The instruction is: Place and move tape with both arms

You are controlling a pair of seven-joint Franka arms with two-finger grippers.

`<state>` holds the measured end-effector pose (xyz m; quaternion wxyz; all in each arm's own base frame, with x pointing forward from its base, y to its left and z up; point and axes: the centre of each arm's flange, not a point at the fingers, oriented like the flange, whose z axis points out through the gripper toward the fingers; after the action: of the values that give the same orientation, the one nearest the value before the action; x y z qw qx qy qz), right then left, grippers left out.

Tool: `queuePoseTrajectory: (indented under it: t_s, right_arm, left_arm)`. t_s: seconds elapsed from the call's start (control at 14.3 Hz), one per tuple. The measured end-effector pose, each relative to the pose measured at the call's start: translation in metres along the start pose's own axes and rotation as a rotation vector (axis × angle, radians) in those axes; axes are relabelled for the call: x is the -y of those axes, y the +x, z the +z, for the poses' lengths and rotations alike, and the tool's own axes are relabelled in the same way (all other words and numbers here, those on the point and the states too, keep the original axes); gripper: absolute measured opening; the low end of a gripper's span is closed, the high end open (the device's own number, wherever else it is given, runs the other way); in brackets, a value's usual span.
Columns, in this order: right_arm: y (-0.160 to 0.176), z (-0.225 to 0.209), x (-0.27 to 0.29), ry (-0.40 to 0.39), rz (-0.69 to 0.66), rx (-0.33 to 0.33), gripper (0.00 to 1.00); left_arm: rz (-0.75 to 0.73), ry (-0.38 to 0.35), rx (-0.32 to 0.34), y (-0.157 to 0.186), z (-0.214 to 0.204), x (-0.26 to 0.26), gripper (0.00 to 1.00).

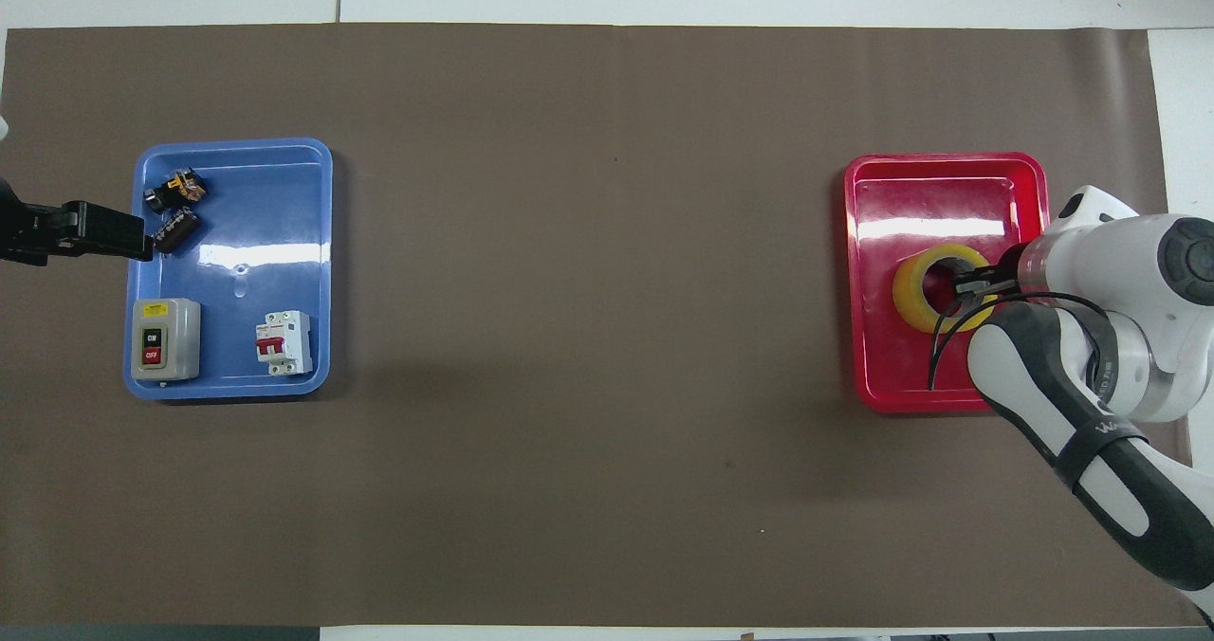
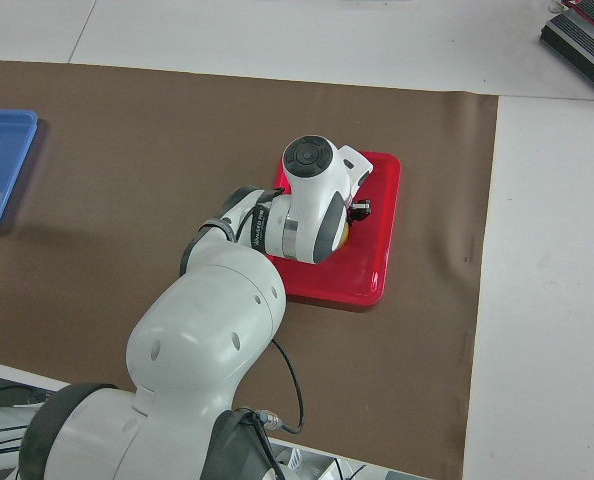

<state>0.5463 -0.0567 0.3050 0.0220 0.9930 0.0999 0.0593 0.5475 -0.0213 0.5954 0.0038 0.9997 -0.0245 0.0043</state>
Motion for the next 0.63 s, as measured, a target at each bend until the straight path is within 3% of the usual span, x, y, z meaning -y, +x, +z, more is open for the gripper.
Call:
queuePoseTrajectory:
  t_s: [0.35, 0.63]
  right_arm:
    - [0.037, -0.061, -0.01, -0.005, 0.016, -0.009, 0.99]
    - [0.049, -0.147, -0.014, -0.009, 0.132, -0.024, 1.0]
  left_arm:
    - [0.0, 0.0, 0.0, 0.0, 0.0, 0.0, 1.0]
    - [0.0, 0.0, 0.0, 0.0, 0.0, 0.0, 1.0]
